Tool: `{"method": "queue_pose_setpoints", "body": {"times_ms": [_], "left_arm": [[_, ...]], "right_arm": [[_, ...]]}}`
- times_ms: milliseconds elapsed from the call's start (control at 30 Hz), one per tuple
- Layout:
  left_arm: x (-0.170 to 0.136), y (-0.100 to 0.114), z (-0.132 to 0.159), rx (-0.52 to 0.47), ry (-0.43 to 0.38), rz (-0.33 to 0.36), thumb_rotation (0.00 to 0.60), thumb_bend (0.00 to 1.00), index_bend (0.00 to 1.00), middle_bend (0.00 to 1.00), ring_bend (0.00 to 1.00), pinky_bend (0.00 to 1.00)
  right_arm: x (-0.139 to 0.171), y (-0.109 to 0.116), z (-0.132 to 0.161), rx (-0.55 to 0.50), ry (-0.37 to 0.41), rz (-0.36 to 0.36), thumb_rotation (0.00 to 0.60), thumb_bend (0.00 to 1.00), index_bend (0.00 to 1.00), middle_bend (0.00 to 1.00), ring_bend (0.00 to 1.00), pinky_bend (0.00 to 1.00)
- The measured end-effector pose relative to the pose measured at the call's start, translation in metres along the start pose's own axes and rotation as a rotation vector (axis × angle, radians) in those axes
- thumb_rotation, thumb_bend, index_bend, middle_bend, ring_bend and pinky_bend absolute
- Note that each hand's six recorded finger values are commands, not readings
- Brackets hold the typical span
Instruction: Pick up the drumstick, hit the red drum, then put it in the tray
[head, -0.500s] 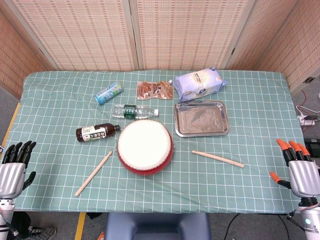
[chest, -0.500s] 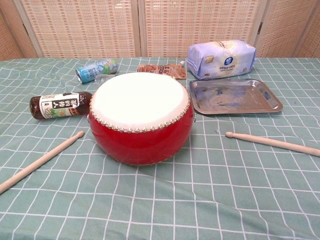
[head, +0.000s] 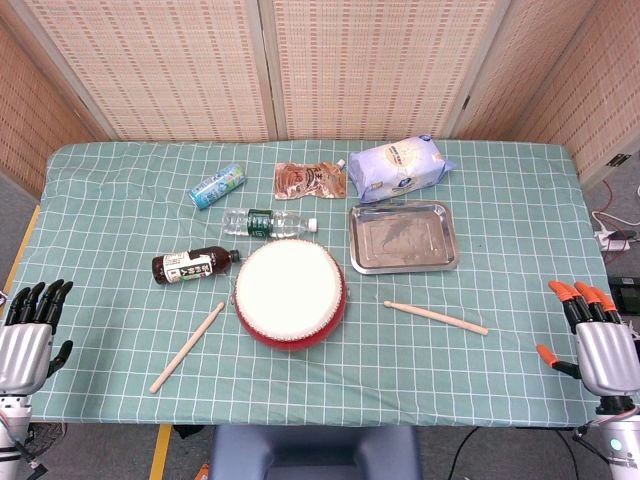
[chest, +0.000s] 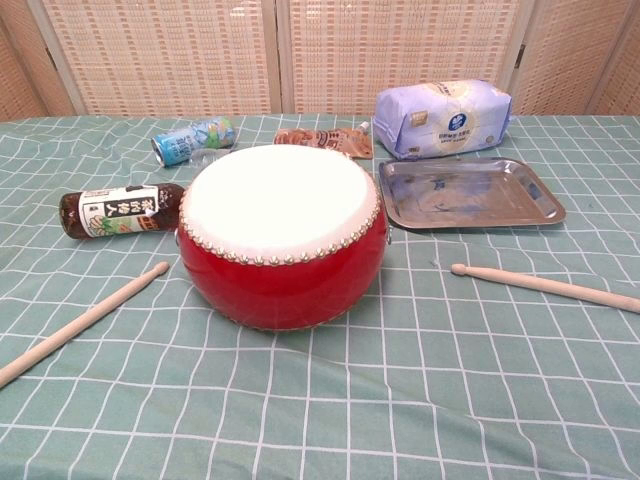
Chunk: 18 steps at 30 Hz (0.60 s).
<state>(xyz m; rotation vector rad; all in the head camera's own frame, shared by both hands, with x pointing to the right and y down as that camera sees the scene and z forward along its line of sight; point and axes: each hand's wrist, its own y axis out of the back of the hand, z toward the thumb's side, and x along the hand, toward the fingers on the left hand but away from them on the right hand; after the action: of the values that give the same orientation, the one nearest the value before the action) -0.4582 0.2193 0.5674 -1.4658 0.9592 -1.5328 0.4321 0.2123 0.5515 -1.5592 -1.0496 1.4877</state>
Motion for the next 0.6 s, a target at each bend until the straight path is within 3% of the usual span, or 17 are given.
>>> {"method": "queue_pose_setpoints", "body": {"times_ms": [333,600], "left_arm": [[0.0,0.0,0.002,-0.007,-0.01,0.004,0.6,0.27,0.04,0.06,0.02,0.06],[-0.003,-0.002,-0.004,-0.015,-0.005,0.003,0.6,0.27,0.04,0.06,0.02,0.06]], "right_arm": [[-0.017,-0.011,0.028,-0.063,0.069,0.041,0.6,0.17,0.27,0.14,0.06,0.14],[-0.057,-0.049,0.076,-0.052,0.171,0.163,0.6,0.21,0.41,0.14,0.06,0.14]]}}
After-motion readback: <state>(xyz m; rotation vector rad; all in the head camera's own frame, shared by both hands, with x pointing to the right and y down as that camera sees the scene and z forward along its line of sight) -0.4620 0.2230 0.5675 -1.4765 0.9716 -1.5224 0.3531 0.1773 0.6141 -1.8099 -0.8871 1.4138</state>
